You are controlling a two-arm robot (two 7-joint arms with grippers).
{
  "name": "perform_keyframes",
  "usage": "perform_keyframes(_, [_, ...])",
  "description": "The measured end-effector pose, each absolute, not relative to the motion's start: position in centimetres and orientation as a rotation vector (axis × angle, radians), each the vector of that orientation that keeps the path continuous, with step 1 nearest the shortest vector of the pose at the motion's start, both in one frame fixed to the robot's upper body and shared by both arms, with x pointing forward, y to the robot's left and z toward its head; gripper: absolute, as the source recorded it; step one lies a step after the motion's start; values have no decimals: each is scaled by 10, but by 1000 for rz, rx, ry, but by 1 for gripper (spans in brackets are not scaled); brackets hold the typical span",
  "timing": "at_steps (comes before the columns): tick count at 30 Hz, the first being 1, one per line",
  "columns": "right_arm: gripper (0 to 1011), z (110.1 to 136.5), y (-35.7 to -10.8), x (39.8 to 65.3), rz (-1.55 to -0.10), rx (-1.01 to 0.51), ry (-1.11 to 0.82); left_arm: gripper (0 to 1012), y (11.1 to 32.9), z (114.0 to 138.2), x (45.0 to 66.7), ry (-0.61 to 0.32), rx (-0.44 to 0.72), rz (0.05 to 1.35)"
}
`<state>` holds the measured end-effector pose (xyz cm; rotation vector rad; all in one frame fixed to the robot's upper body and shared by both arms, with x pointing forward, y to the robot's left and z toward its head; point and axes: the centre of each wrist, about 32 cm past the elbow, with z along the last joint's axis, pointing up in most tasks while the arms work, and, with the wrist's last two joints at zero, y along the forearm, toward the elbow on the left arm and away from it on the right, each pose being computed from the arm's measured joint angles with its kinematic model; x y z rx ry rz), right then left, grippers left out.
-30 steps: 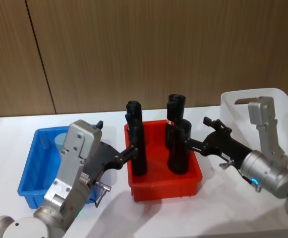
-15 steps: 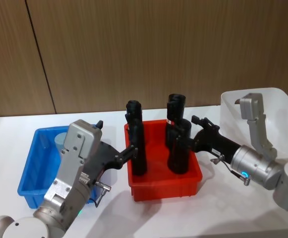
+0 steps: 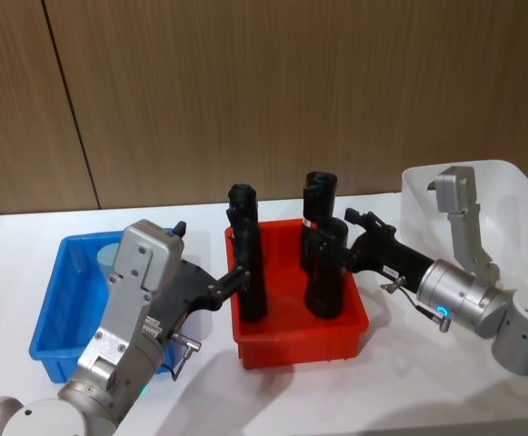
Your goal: Pick the cotton swabs from the blue box and place them into the white box.
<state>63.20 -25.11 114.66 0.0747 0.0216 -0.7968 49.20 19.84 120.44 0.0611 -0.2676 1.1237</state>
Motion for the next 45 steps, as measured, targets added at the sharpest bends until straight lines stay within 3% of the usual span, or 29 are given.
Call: perform_keyframes(45, [1002,1139,-263,648,-786,86,34,1004,198,1204,492,-268,61,1124])
